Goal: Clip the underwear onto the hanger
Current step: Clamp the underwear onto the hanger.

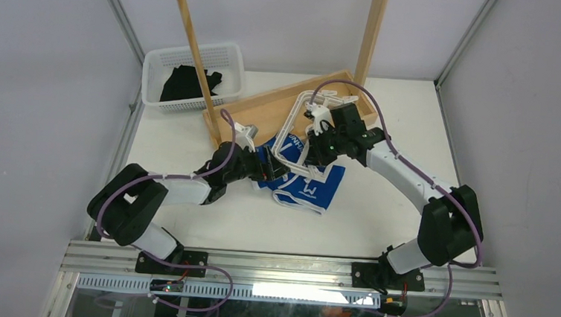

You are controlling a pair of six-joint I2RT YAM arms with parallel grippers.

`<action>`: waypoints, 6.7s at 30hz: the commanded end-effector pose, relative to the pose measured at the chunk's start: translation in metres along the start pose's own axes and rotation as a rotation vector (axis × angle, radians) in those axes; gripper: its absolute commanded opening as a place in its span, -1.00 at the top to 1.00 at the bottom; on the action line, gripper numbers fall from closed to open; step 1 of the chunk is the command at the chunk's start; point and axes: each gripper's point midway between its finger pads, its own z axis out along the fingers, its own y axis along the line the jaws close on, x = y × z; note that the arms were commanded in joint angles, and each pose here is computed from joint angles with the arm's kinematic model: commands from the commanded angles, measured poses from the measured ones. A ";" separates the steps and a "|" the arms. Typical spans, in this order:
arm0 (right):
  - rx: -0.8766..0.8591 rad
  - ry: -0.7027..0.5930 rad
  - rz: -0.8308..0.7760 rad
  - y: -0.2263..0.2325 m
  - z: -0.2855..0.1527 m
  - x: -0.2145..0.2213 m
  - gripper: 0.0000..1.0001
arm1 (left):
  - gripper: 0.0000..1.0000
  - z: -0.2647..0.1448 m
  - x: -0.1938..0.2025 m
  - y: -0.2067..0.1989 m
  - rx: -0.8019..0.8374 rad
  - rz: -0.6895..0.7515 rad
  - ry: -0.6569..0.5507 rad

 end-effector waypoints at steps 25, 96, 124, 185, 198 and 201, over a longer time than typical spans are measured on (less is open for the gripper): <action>0.096 -0.160 0.047 -0.014 0.004 0.005 1.00 | -0.70 0.017 -0.051 -0.002 -0.092 0.100 -0.092; -0.036 -0.170 0.010 -0.004 0.026 -0.084 1.00 | 0.93 0.050 -0.190 -0.054 0.042 0.273 -0.259; 0.348 -0.411 0.497 -0.055 -0.003 -0.091 -0.02 | -0.04 -0.038 -0.154 -0.032 -0.075 0.202 -0.335; -0.172 -0.967 0.913 0.013 -0.153 -0.185 1.00 | -0.44 -0.090 -0.126 -0.137 0.471 0.387 -0.356; -0.503 -0.985 0.922 0.038 -0.207 -0.188 1.00 | -0.84 -0.048 -0.091 -0.163 0.624 0.560 -0.353; -0.541 -0.982 0.900 0.045 -0.216 -0.191 1.00 | -0.81 -0.027 -0.094 -0.154 0.592 0.531 -0.340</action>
